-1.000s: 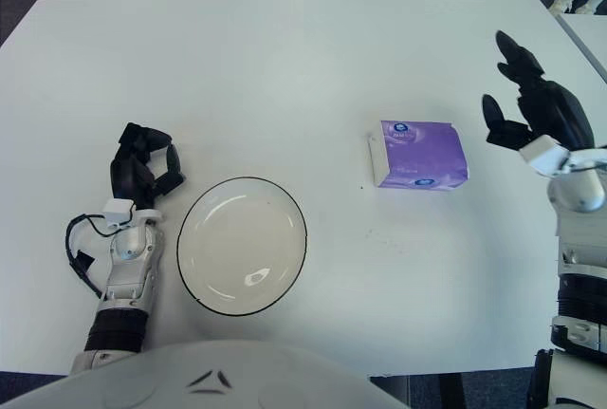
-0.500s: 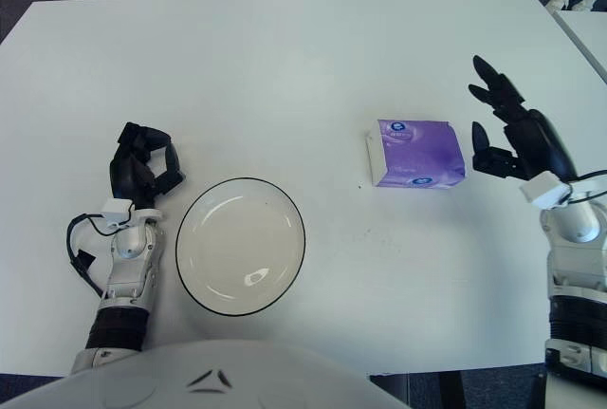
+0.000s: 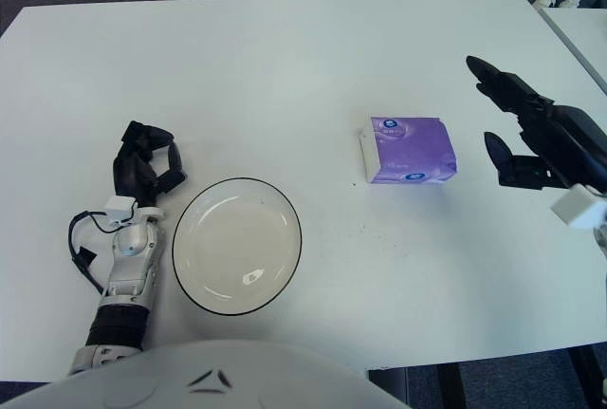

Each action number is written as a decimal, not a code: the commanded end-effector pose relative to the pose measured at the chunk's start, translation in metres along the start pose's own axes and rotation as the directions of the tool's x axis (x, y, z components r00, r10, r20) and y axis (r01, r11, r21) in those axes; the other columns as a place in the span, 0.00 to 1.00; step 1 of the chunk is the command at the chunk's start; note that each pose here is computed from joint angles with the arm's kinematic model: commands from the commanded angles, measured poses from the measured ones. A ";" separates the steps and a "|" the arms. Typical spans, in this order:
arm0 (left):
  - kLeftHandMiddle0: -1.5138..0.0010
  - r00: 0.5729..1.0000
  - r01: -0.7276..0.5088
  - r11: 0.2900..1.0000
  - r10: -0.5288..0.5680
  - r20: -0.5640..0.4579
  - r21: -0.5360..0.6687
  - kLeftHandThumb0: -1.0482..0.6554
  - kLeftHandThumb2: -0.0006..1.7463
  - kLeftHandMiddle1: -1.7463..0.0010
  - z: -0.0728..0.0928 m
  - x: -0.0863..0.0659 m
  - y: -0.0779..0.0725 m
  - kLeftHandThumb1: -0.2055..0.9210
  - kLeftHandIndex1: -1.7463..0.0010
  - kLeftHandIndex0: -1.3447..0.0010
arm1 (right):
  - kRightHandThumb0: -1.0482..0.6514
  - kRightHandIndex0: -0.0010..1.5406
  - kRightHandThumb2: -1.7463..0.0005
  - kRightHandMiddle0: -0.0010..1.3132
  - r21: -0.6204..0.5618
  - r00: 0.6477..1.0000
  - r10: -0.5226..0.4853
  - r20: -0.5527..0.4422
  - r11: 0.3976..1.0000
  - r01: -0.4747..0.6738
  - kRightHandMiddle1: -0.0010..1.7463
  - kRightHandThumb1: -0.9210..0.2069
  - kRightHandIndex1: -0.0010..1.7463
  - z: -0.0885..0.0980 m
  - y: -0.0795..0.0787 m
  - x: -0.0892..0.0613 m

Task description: Put the tissue paper into the plate.

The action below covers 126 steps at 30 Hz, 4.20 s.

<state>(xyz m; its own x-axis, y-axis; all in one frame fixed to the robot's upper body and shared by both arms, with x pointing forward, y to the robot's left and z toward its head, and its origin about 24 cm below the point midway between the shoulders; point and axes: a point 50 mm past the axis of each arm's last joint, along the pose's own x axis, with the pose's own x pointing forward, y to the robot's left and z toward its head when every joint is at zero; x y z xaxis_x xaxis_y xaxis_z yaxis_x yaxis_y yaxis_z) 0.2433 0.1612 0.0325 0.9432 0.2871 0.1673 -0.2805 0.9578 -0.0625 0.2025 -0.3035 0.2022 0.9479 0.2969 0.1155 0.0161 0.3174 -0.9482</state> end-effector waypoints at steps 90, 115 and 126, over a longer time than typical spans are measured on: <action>0.42 0.985 -0.041 0.998 0.048 -0.164 0.050 0.36 0.65 0.00 -0.031 -0.027 0.014 0.60 0.00 0.63 | 0.00 0.00 0.70 0.00 -0.464 0.715 0.482 0.506 0.851 -0.246 0.00 0.00 0.00 0.064 0.014 0.061; 0.44 0.988 -0.037 0.998 0.044 -0.147 0.049 0.36 0.65 0.00 -0.029 -0.029 0.018 0.61 0.00 0.64 | 0.00 0.00 0.77 0.00 -0.362 0.806 0.424 0.412 0.888 -0.283 0.00 0.01 0.00 0.052 0.016 0.065; 0.45 0.988 -0.038 0.999 0.044 -0.146 0.038 0.37 0.63 0.00 -0.029 -0.029 0.019 0.62 0.00 0.65 | 0.00 0.00 0.78 0.00 -0.339 0.821 0.423 0.385 0.892 -0.300 0.00 0.00 0.00 0.046 0.020 0.063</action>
<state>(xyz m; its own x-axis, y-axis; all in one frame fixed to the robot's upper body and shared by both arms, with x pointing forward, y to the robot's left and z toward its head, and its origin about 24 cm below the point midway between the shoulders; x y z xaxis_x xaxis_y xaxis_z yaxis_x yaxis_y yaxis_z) 0.2378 0.1643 0.0354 0.9335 0.3024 0.1927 -0.2918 0.9530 -0.0820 0.2489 -0.2342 0.2053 0.6490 0.7356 -0.1941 -0.1632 -0.1146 -0.9799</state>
